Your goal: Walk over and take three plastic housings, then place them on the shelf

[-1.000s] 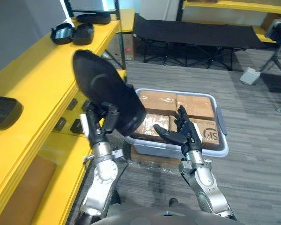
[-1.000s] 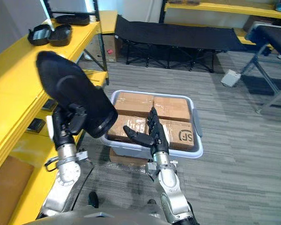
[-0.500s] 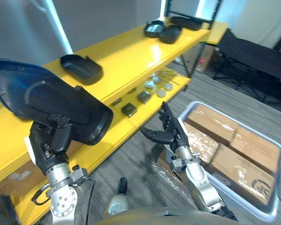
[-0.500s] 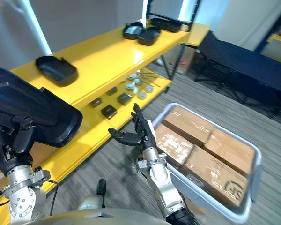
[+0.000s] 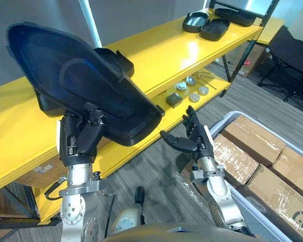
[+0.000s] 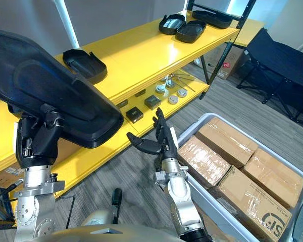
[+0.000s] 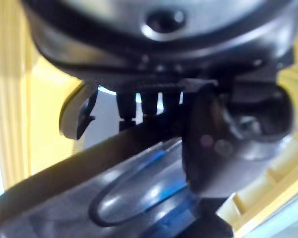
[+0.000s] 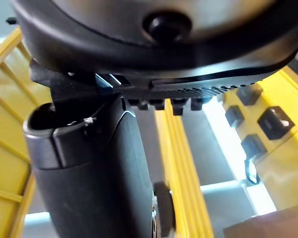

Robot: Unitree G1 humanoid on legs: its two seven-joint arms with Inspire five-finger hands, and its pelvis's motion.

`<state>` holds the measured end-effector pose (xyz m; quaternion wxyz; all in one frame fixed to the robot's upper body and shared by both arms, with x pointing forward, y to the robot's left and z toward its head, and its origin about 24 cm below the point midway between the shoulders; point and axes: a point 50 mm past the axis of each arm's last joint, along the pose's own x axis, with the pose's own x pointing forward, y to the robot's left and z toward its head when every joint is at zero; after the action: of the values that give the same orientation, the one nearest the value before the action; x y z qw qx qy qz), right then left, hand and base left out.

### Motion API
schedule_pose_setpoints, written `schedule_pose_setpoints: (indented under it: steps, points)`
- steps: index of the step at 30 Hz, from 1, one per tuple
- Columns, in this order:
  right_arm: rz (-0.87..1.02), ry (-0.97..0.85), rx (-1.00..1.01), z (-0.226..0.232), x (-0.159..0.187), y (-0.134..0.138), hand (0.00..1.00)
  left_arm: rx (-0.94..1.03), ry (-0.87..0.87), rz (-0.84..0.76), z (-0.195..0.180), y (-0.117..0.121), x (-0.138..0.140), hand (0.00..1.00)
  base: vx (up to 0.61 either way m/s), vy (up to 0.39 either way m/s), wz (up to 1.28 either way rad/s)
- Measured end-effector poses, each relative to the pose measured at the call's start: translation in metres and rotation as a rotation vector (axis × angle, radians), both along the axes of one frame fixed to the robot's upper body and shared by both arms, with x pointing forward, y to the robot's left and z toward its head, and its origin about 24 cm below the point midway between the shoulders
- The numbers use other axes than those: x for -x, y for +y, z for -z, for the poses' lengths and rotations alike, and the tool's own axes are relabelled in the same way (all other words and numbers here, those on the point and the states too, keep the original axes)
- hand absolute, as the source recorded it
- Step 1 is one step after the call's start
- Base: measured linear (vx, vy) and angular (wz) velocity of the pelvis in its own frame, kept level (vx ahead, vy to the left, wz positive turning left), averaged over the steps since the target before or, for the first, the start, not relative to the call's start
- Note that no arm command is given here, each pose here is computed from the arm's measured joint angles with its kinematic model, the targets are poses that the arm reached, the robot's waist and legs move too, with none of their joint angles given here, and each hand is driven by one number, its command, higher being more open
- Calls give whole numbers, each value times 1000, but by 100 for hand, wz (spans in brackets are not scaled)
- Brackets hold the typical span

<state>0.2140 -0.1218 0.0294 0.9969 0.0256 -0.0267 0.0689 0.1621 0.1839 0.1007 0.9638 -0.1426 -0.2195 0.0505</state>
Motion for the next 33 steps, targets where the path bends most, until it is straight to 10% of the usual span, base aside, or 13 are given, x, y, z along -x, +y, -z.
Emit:
schedule_pose_setpoints:
  steps: [25, 33]
  points:
    - [140, -234, -90, -36, -15, -3, 100, -101, -22, 48, -4, 10, -7, 0, 31, 92, 9]
    - [253, -402, -29, -68, -15, -47, 100, -81, 10, 21, 3, 14, -20, 0, 248, -87, 80]
